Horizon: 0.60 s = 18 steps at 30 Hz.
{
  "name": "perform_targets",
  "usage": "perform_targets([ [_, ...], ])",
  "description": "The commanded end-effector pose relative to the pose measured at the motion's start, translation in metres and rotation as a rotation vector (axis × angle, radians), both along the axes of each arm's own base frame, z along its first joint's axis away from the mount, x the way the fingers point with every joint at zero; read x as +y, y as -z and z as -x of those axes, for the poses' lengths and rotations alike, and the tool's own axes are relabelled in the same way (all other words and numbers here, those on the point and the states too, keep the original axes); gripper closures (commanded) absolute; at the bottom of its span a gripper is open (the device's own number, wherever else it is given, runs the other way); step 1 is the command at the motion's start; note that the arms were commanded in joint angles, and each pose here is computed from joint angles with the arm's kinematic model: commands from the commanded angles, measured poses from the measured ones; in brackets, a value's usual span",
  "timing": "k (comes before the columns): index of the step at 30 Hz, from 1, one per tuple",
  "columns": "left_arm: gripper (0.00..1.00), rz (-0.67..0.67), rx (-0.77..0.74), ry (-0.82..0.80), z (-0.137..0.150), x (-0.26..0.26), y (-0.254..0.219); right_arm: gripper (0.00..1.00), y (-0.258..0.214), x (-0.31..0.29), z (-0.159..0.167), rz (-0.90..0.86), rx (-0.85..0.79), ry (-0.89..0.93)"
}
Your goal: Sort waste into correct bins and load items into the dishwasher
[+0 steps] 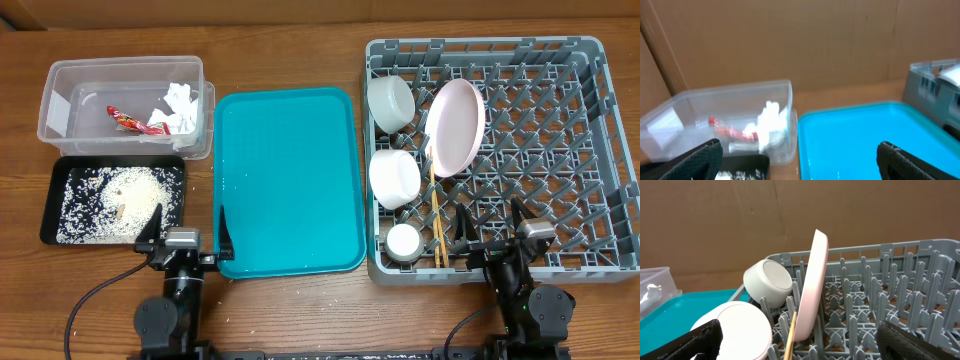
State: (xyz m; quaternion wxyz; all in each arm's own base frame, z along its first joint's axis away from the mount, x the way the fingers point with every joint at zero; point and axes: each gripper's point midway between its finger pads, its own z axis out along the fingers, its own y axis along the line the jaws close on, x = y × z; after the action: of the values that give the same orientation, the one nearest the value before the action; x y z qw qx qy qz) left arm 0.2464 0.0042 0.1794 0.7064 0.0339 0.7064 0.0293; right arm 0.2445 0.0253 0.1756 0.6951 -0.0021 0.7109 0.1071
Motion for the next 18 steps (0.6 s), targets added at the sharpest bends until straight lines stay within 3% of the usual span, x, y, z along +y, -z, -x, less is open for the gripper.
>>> perform_targets([
  [1,0.00,-0.017,0.069,0.009,0.0003,-0.0019,0.0218,0.00,0.0018,0.0024,0.0003,-0.003,-0.004,-0.011],
  [18,0.00,-0.007,0.072,0.005,0.0002,-0.0012,0.0224,0.00,0.0018,0.0023,0.0003,-0.003,-0.004,-0.011],
])
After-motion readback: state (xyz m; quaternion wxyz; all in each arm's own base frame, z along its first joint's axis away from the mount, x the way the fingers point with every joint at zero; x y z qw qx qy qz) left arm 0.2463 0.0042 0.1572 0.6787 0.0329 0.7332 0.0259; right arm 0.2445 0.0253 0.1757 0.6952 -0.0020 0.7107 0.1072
